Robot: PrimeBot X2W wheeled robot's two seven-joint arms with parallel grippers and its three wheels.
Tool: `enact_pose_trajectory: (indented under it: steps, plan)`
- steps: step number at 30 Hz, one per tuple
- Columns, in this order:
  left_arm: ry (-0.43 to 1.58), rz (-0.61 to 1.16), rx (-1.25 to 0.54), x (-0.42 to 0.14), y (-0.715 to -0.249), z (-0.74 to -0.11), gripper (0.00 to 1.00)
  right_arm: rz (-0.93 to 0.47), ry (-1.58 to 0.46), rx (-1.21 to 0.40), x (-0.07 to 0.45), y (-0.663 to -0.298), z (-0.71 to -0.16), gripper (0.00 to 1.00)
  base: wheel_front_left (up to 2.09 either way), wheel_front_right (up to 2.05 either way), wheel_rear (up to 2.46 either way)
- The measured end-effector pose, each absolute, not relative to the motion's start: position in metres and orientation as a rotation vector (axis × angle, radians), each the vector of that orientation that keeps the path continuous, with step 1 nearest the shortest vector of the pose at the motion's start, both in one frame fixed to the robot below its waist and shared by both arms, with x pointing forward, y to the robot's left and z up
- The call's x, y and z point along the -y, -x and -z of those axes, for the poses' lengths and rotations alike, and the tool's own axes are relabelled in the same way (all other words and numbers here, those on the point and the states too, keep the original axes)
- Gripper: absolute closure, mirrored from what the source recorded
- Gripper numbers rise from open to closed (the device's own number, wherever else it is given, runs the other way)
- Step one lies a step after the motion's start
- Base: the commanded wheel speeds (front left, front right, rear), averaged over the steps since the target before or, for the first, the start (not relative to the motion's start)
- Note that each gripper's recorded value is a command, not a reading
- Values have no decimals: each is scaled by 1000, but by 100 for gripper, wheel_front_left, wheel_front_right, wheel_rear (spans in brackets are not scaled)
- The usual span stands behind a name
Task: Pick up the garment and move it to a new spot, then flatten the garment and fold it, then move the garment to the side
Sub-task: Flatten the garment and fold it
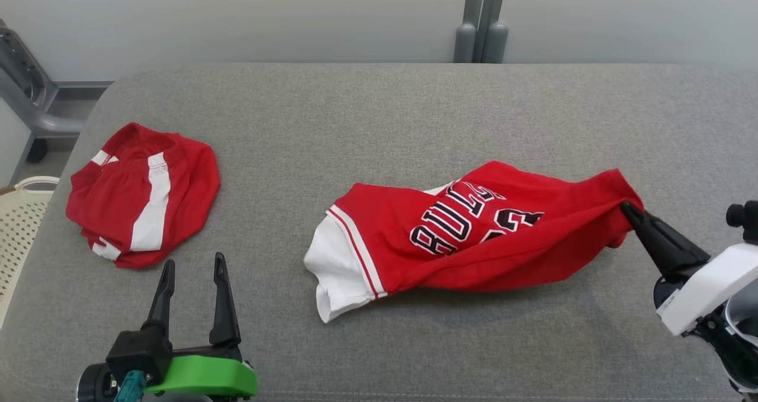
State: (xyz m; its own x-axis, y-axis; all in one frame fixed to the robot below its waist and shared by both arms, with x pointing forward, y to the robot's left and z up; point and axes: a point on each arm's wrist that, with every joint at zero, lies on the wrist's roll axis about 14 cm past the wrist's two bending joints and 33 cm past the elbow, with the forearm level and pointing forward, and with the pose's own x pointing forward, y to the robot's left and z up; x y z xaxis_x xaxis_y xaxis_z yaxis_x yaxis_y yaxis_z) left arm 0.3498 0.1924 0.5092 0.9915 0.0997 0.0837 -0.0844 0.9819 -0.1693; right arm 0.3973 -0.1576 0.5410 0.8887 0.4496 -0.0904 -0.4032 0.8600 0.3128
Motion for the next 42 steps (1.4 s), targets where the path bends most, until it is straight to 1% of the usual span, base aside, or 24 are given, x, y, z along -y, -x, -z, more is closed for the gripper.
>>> enact_pose_trajectory:
  steps: [4,8,11,16,25,30,31,32,33,37,42]
  plan:
    - [173,-100,90,-194,-348,-509,0,-461,-272,-146,157,-404,-553,100,0,0,0]
    - [172,-115,90,-198,-346,-508,0,-488,-330,-125,147,-407,-566,100,0,0,0]
    - [171,-124,89,-200,-344,-508,0,-502,-331,-109,145,-412,-575,100,0,0,0]
    - [174,-131,80,-202,-344,-505,0,-501,-297,-150,139,-425,-565,100,0,0,0]
    - [173,-133,68,-202,-348,-502,0,-457,-241,-169,127,-477,-547,100,0,0,0]
    - [172,-147,65,-207,-349,-501,0,-444,-195,-236,116,-495,-519,100,0,0,0]
    - [172,-149,63,-207,-348,-500,0,-434,-188,-240,117,-498,-514,90,0,0,0]
    - [172,-151,59,-208,-347,-499,0,-427,-175,-241,117,-500,-510,60,0,0,0]
    - [172,-155,57,-209,-347,-498,0,-425,-163,-236,117,-503,-508,0,0,0,0]
    - [176,-162,53,-210,-347,-497,0,-411,-168,-248,116,-504,-496,0,0,0,0]
    - [177,-149,60,-206,-350,-499,0,-371,-168,-220,135,-498,-494,0,0,0,0]
